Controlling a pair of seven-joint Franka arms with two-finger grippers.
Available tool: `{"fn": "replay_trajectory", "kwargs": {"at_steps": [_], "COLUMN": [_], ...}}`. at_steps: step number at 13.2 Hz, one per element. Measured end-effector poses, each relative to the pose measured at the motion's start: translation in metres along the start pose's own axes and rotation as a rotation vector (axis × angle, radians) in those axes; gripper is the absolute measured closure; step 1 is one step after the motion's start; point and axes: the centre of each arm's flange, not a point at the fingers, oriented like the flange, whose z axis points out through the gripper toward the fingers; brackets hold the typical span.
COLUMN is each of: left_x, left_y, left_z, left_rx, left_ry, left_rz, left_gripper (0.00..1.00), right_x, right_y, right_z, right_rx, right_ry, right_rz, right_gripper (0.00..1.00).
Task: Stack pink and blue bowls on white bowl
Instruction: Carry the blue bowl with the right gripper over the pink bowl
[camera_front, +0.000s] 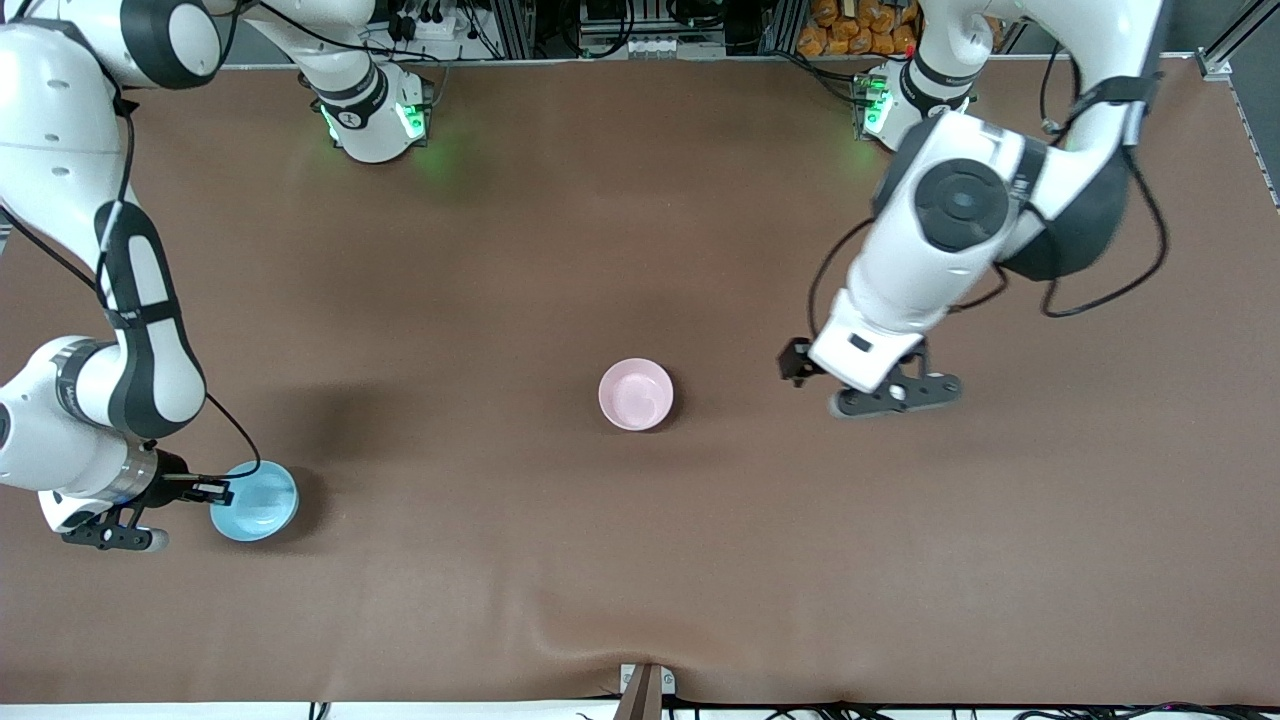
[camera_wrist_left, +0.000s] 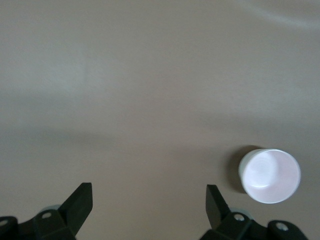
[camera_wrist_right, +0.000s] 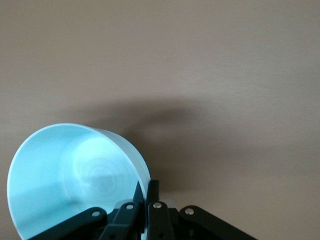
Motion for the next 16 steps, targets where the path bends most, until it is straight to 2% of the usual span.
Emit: {"fn": "replay_trajectory", "kwargs": {"at_steps": [4, 6, 9, 12, 14, 16], "left_x": [0.024, 0.029, 0.022, 0.004, -0.014, -0.025], "left_y": [-0.065, -0.095, -0.122, -0.155, -0.184, -0.207], "left_z": [-0.015, -0.028, -0.056, -0.105, -0.137, -0.164], "left_rx": [0.018, 0.017, 0.027, 0.053, 0.068, 0.069], "left_ry": [-0.015, -0.029, -0.049, -0.052, -0.07, -0.053], "left_rz": [0.061, 0.081, 0.122, 0.128, 0.148, 0.151], "left_gripper": [0.0, 0.0, 0.0, 0.0, 0.0, 0.0], "right_x": [-0.013, -0.033, -0.062, -0.09, -0.121, -0.157], "right_y": [-0.113, -0.169, -0.23, -0.272, -0.321, -0.378], "right_z": [-0.053, -0.058, -0.054, -0.043, -0.028, -0.018], "right_rx": [0.065, 0.076, 0.157, 0.167, 0.166, 0.165], "right_ry": [-0.022, -0.041, -0.075, -0.067, -0.064, -0.078], "right_rz": [0.097, 0.089, 0.082, 0.112, 0.19, 0.27], "right_gripper": [0.96, 0.96, 0.96, 0.96, 0.96, 0.96]}}
